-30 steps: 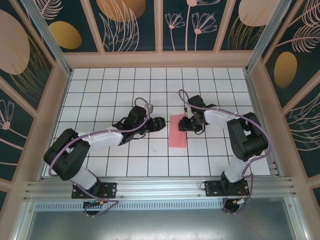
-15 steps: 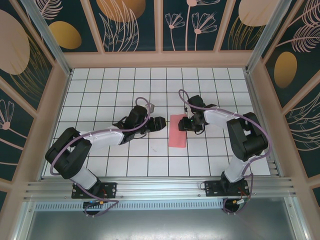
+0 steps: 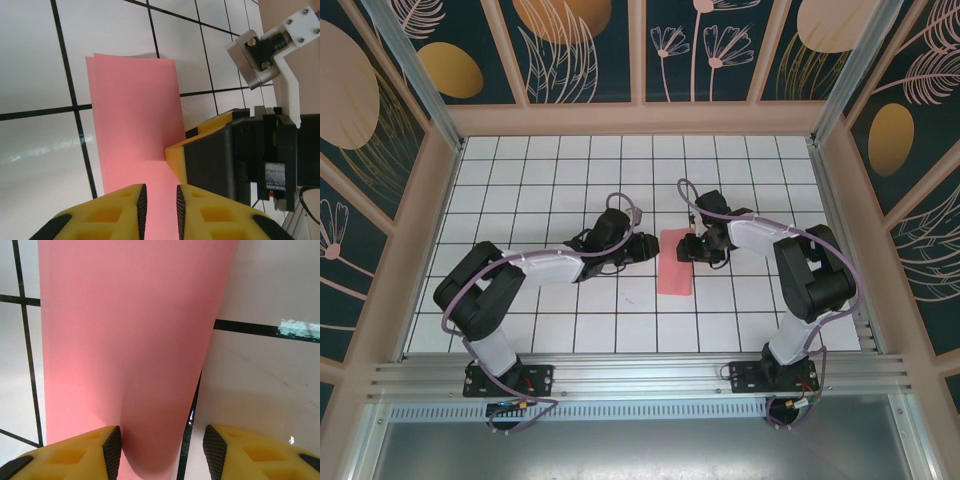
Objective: Fold a paper plane with a square sheet of paper (pick it up from the middle)
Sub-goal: Fold the square sheet of paper in half at the center of the table, then hold the square sheet of paper at the center of the table.
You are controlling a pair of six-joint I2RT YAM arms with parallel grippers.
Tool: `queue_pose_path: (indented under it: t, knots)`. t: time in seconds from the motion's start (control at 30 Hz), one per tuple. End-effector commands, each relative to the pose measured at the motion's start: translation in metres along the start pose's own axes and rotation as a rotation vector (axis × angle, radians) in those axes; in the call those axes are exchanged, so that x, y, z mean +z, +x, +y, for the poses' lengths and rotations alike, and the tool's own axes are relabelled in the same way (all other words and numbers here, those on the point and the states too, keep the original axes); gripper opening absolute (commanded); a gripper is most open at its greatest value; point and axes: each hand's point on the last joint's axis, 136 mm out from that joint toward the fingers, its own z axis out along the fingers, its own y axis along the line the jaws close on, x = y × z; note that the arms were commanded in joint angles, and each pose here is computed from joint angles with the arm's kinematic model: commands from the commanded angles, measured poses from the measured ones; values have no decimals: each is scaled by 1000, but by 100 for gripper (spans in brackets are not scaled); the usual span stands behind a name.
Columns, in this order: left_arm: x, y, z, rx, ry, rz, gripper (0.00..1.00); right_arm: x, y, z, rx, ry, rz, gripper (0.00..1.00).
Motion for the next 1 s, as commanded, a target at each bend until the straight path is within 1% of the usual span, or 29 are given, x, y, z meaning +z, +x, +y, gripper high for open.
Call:
queue_pose_path:
  t: [0.0, 0.1, 0.17, 0.3, 0.5, 0.73, 0.97]
  knots:
    - [15, 1, -1, -34, -9, 21, 19, 11, 9, -18, 9, 73, 27, 51]
    - [22, 2, 7, -52, -52, 32, 13, 11, 8, -15, 0, 53, 27, 51]
    - [21, 0, 10, -63, -69, 15, 13, 11, 8, -13, -5, 43, 27, 51]
    - [13, -7, 16, -67, -113, -31, 14, 8, 6, -8, -23, 17, 21, 52]
    - [5, -12, 18, -80, -129, -67, 14, -1, -3, -5, -40, 10, -8, 52]
    - [5, -12, 15, -77, -118, -66, 16, 5, 1, -11, -55, 28, 22, 53]
    - [5, -11, 14, -77, -106, -61, 17, 8, 0, -15, -50, 47, 24, 53]
